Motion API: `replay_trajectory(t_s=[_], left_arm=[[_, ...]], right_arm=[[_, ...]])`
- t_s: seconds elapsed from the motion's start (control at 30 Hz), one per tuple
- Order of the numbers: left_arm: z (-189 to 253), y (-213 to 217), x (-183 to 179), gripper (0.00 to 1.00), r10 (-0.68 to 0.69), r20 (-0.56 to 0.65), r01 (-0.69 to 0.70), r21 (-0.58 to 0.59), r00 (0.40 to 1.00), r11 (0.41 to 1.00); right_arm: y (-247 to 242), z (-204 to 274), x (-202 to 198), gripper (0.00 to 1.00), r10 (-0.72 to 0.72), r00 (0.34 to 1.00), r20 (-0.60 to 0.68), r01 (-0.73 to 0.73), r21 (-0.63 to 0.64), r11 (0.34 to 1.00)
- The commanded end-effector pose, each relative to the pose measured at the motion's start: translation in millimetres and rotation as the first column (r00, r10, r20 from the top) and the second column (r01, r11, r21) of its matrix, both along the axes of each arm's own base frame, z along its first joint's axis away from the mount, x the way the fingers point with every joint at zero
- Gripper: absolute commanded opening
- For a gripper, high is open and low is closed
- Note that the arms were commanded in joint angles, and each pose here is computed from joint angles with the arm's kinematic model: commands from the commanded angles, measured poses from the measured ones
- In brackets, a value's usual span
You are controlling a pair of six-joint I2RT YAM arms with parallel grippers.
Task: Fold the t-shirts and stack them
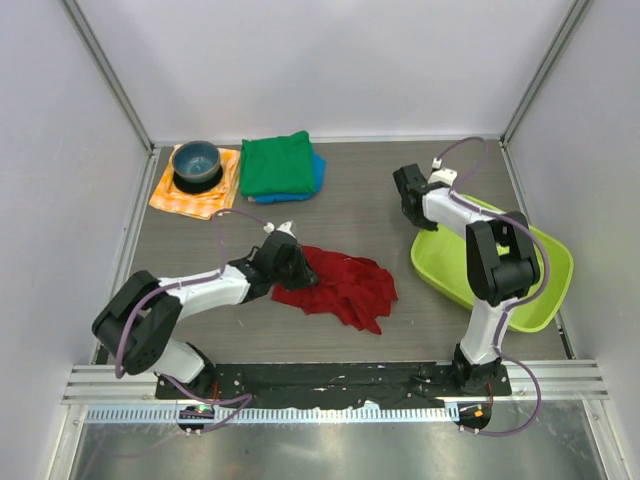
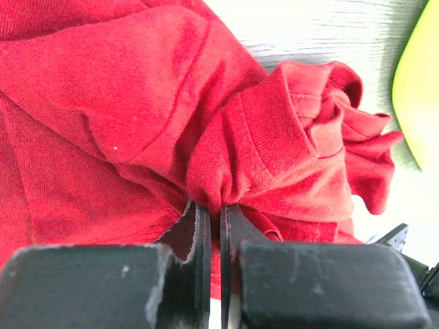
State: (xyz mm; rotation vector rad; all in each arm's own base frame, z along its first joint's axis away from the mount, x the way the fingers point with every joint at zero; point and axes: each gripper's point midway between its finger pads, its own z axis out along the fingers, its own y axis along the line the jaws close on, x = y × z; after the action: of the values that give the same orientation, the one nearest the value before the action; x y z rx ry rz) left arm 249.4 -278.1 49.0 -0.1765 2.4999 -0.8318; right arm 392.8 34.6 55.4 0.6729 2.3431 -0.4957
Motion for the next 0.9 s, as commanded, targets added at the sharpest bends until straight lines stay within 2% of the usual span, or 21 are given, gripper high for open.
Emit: replay_trajectory(t_s=[0.0, 0.03, 0.33, 0.47, 0.5, 0.57, 0.63, 0.67, 0.73, 0.77, 0.83, 0.87], left_arm=[[19, 12, -9, 0.00, 0.000, 0.031, -0.001, 0.018, 1.000, 1.000], [22, 14, -8, 0.00, -0.002, 0.044, 0.000, 0.027, 0.999, 1.000], [34, 27, -9, 0.00, 0.013, 0.078, -0.018, 0.065, 0.997, 0.998], [37, 21, -17, 0.00, -0.020, 0.063, 0.019, 0.023, 0.998, 1.000], [35, 23, -18, 0.00, -0.018, 0.065, 0.017, 0.027, 0.998, 1.000], [35, 26, -18, 0.00, -0.020, 0.074, 0.017, 0.037, 0.997, 0.999], [37, 29, -17, 0.00, -0.018, 0.091, 0.013, 0.054, 0.996, 0.998], [38, 29, -17, 0.00, -0.021, 0.097, 0.016, 0.054, 0.995, 0.998], [44, 28, -16, 0.00, -0.029, 0.118, 0.024, 0.048, 0.993, 0.999], [45, 32, -11, 0.00, -0.010, 0.136, 0.001, 0.059, 0.991, 0.998], [45, 31, -9, 0.00, -0.010, 0.146, 0.001, 0.064, 0.989, 0.998], [45, 30, -7, 0.00, -0.013, 0.151, 0.004, 0.061, 0.988, 0.998]], right_arm=[[-39, 39, 49, 0.01, -0.060, 0.994, 0.090, 0.072, -0.135, 0.988], [-52, 32, 55, 0.01, -0.085, 0.993, 0.078, 0.096, -0.148, 0.984], [-84, 50, 142, 0.01, -0.126, 0.966, 0.227, 0.143, -0.059, 0.988], [-115, 67, 181, 0.01, -0.227, 0.917, 0.329, 0.223, 0.049, 0.974], [-115, 54, 188, 0.01, -0.234, 0.919, 0.318, 0.226, 0.063, 0.972], [-135, 70, 207, 0.01, -0.287, 0.884, 0.369, 0.260, 0.121, 0.958], [-146, 53, 221, 0.01, -0.307, 0.881, 0.361, 0.267, 0.158, 0.951], [-150, 71, 233, 0.01, -0.323, 0.854, 0.407, 0.271, 0.182, 0.945], [-165, 60, 242, 0.01, -0.353, 0.839, 0.415, 0.291, 0.205, 0.934], [-171, 73, 252, 0.01, -0.380, 0.800, 0.464, 0.297, 0.244, 0.923], [-181, 66, 262, 0.01, -0.408, 0.778, 0.478, 0.284, 0.312, 0.907], [-187, 72, 271, 0.01, -0.435, 0.740, 0.513, 0.278, 0.355, 0.892]])
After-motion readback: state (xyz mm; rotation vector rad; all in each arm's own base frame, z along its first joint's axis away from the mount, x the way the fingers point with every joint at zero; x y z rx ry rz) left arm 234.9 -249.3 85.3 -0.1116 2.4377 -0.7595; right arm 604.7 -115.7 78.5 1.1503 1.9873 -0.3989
